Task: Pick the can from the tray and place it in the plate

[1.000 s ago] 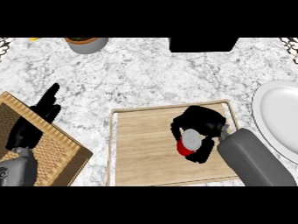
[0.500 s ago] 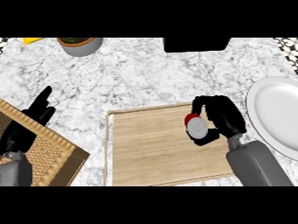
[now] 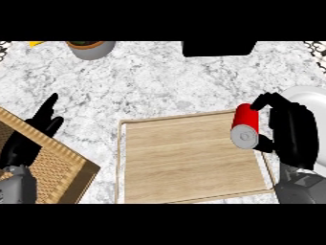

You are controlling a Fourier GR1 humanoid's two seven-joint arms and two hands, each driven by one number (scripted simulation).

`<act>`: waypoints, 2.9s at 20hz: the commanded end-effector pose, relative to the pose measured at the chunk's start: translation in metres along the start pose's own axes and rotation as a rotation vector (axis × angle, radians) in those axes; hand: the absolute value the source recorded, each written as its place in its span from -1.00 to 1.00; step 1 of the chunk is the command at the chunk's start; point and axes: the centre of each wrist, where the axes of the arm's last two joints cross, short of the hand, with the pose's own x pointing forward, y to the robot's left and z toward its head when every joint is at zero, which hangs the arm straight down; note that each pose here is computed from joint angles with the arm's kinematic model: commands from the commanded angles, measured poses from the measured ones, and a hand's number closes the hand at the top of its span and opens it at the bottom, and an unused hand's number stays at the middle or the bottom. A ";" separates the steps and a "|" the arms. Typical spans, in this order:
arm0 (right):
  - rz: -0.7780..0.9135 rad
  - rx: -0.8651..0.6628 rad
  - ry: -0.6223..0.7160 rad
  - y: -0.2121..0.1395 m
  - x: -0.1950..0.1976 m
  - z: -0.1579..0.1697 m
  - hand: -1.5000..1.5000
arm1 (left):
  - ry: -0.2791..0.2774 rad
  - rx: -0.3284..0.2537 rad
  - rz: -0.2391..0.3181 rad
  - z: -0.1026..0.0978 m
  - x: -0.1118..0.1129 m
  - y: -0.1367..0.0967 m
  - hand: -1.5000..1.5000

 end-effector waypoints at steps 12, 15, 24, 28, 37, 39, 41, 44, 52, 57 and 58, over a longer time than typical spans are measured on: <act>-0.044 -0.148 0.309 -0.075 -0.116 -0.005 1.00 | -0.030 0.082 0.028 -0.016 0.002 -0.013 0.00; -0.010 -0.146 0.321 -0.071 -0.162 -0.015 1.00 | -0.051 0.085 0.015 -0.011 -0.006 -0.024 0.00; -0.132 0.128 0.470 -0.043 -0.207 -0.017 1.00 | -0.048 0.057 0.036 -0.025 0.020 -0.018 0.00; -0.129 0.184 0.358 -0.072 -0.241 -0.017 -1.00 | -0.056 0.077 0.020 -0.013 0.012 -0.021 0.00; -0.382 -0.087 0.011 -0.077 -0.228 -0.028 -1.00 | -0.030 0.093 0.025 -0.009 0.001 -0.008 0.00; -0.489 -0.107 -0.028 -0.084 -0.217 -0.042 -1.00 | -0.036 0.081 0.023 -0.012 0.004 -0.014 0.00; -0.546 -0.105 0.023 -0.094 -0.214 -0.036 -1.00 | -0.035 0.101 0.026 -0.014 0.004 -0.012 0.00; -0.686 -0.067 0.140 -0.104 -0.219 -0.029 -1.00 | -0.019 0.081 0.030 -0.008 0.000 -0.013 0.00; -0.850 0.039 0.202 -0.119 -0.255 0.007 -1.00 | -0.027 0.081 0.019 0.001 0.000 0.000 0.00; -0.832 -0.016 0.168 -0.140 -0.285 0.007 -1.00 | -0.033 0.086 0.035 -0.010 0.005 -0.008 0.00; -0.832 -0.008 0.167 -0.142 -0.292 0.015 -1.00 | -0.048 0.092 0.013 -0.013 0.004 -0.012 0.00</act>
